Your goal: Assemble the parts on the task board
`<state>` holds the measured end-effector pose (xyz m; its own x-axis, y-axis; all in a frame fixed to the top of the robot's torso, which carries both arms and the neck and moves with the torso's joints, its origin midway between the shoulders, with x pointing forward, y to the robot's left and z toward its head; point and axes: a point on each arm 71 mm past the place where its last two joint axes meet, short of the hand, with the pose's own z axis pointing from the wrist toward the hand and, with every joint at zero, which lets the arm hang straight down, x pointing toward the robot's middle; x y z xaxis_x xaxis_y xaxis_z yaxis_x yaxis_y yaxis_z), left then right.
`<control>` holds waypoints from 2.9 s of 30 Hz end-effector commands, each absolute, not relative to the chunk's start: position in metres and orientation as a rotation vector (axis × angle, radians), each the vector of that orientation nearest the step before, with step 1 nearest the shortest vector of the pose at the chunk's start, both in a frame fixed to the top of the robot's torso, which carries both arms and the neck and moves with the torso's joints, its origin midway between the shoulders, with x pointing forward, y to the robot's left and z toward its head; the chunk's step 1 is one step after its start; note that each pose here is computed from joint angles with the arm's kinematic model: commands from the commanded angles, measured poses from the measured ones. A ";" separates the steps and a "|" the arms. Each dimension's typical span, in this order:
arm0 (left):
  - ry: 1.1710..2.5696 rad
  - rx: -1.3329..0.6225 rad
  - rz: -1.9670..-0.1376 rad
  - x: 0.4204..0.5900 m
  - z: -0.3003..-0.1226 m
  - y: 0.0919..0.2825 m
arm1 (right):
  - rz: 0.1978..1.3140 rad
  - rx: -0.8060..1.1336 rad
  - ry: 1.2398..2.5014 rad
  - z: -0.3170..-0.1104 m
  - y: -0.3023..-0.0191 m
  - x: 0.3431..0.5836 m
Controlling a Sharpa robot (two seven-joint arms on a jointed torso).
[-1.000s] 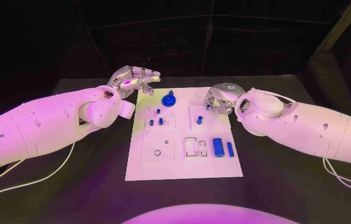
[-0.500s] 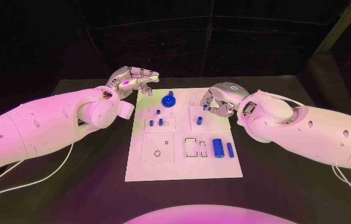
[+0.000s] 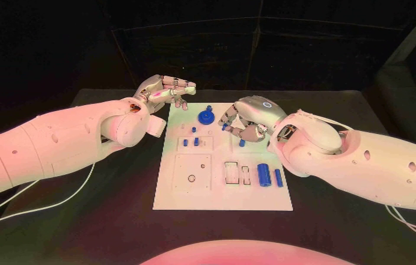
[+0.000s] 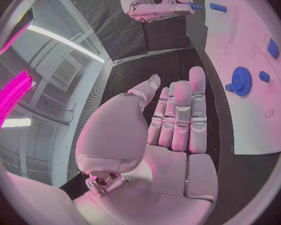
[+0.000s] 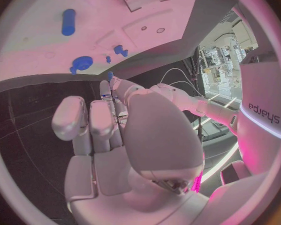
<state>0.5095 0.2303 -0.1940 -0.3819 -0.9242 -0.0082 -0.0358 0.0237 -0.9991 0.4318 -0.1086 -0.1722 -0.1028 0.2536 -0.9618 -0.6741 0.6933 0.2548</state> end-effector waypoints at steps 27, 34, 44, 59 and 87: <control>1.511 -1.015 -1.482 0.511 -0.190 0.222 | 0.894 -0.464 1.623 -0.247 -0.055 0.410; 1.513 -1.016 -1.481 0.512 -0.191 0.222 | 0.901 -0.463 1.623 -0.249 -0.054 0.407; 1.516 -1.018 -1.481 0.512 -0.191 0.222 | 0.908 -0.468 1.627 -0.250 -0.053 0.405; 1.522 -1.019 -1.481 0.512 -0.192 0.223 | 0.918 -0.482 1.647 -0.253 -0.049 0.401; 1.531 -1.021 -1.483 0.512 -0.192 0.222 | 0.861 -0.516 1.668 -0.258 -0.046 0.402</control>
